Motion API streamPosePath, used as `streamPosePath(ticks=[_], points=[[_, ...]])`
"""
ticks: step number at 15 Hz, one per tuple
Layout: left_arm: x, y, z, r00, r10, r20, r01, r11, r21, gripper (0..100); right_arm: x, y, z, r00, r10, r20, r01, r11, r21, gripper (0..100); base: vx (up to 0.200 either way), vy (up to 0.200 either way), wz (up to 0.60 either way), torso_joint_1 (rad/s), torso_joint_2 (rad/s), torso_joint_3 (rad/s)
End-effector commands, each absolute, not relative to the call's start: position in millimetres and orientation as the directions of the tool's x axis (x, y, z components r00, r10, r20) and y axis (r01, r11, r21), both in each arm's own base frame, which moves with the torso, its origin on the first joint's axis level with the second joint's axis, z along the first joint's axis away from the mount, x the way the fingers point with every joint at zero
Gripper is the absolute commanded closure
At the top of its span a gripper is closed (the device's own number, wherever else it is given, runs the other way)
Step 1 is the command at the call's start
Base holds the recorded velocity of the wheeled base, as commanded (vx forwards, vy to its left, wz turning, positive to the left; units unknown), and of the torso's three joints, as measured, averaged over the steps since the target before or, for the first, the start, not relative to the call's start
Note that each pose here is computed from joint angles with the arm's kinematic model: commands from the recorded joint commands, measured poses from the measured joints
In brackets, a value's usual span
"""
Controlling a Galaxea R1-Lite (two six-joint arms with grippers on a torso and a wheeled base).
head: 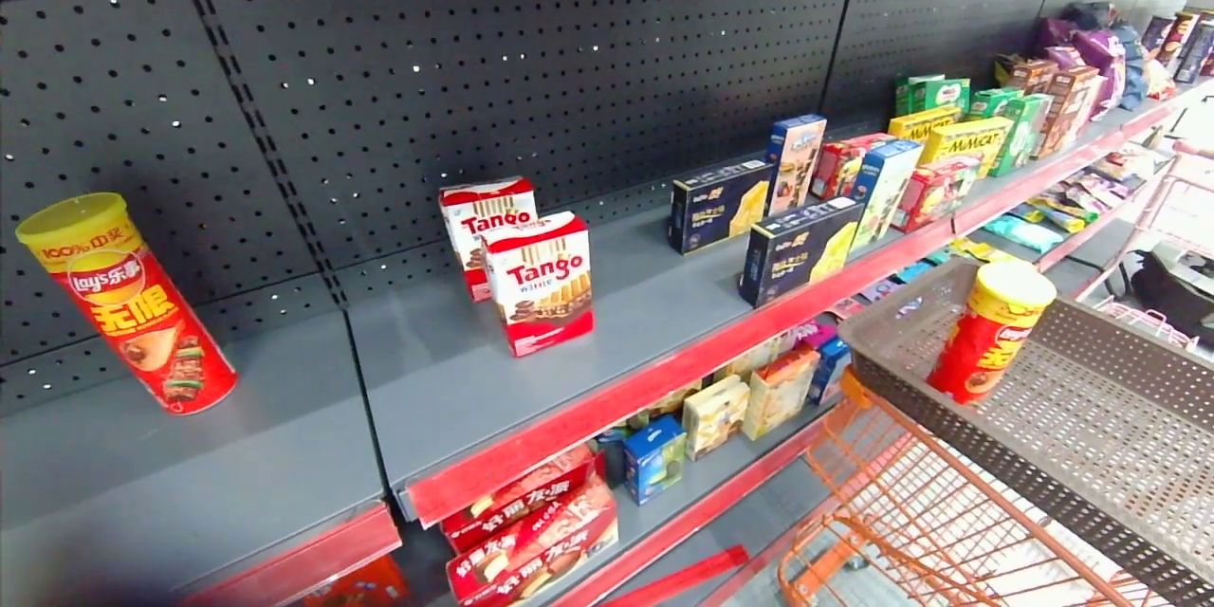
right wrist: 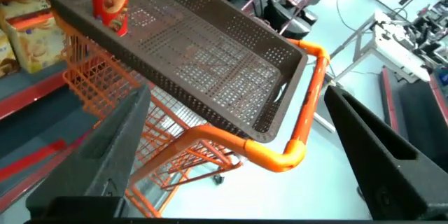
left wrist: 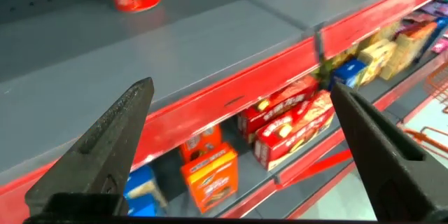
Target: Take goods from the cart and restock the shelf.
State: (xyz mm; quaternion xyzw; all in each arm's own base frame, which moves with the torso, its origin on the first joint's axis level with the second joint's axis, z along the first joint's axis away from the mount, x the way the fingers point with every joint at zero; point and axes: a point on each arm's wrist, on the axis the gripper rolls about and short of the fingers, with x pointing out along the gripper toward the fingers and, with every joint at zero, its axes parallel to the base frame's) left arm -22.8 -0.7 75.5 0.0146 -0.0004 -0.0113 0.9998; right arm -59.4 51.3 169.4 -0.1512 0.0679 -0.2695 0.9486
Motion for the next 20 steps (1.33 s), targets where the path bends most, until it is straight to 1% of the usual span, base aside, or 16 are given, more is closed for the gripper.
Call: streamPosePath(ticks=[1, 6, 8, 11, 12, 14, 15, 18, 20], points=[[-22.8, -0.7, 75.5, 1.0, -0.023, 0.0, 0.023, 0.999, 0.029, 0, -59.4, 50.6, 168.7, 0.849, -0.525, -0.052, 0.483, 0.814, -0.323, 0, 0.0, 0.0, 0.0, 0.0, 0.0, 0.0], [-22.8, -0.7, 75.5, 1.0, -0.023, 0.0, 0.023, 0.999, 0.028, 0, -59.5, 50.0, 169.4, 0.853, -0.519, -0.052, 0.477, 0.817, -0.323, 0, 0.0, 0.0, 0.0, 0.0, 0.0, 0.0], [-22.8, -0.6, 75.5, 1.0, -0.021, 0.0, 0.021, 0.999, 0.028, 0, -55.0, 43.2, 176.8, 0.868, -0.491, -0.076, 0.447, 0.838, -0.312, 0, 0.0, 0.0, 0.0, 0.0, 0.0, 0.0], [-22.8, -0.6, 75.5, 1.0, -0.021, 0.0, 0.021, 0.999, 0.028, 0, -28.3, 24.2, 197.8, 0.858, -0.501, -0.119, 0.476, 0.86, -0.185, 0, 0.0, 0.0, 0.0, 0.0, 0.0, 0.0], [-22.8, -0.6, 75.5, 1.0, -0.021, 0.0, 0.021, 0.999, 0.028, 0, -10.6, 11.1, 207.9, 0.855, -0.495, -0.152, 0.478, 0.868, -0.137, 0, 0.0, 0.0, 0.0, 0.0, 0.0, 0.0], [-22.8, -0.6, 75.5, 1.0, -0.021, 0.0, 0.021, 0.999, 0.028, 0, 1.3, 2.6, 210.8, 0.864, -0.47, -0.182, 0.46, 0.883, -0.096, 0, 0.0, 0.0, 0.0, 0.0, 0.0, 0.0], [-22.8, -0.6, 75.5, 1.0, -0.021, 0.0, 0.021, 0.999, 0.028, 0, 4.7, 1.8, 207.6, 0.897, -0.39, -0.207, 0.384, 0.921, -0.071, 0, 0.0, 0.0, 0.0, 0.0, 0.0, 0.0], [-22.8, -0.6, 75.5, 1.0, -0.021, 0.0, 0.021, 0.999, 0.028, 0, 13.7, -1.2, 206.9, 0.941, -0.233, -0.244, 0.231, 0.972, -0.037, 0, 0.0, 0.0, 0.0, 0.0, 0.0, 0.0], [-22.8, -0.6, 75.5, 1.0, -0.021, 0.0, 0.021, 0.999, 0.028, 0, 35.5, -8.4, 209.0, 0.949, -0.123, -0.292, 0.148, 0.987, 0.065, 0, 0.0, 0.0, 0.0, 0.0, 0.0, 0.0]])
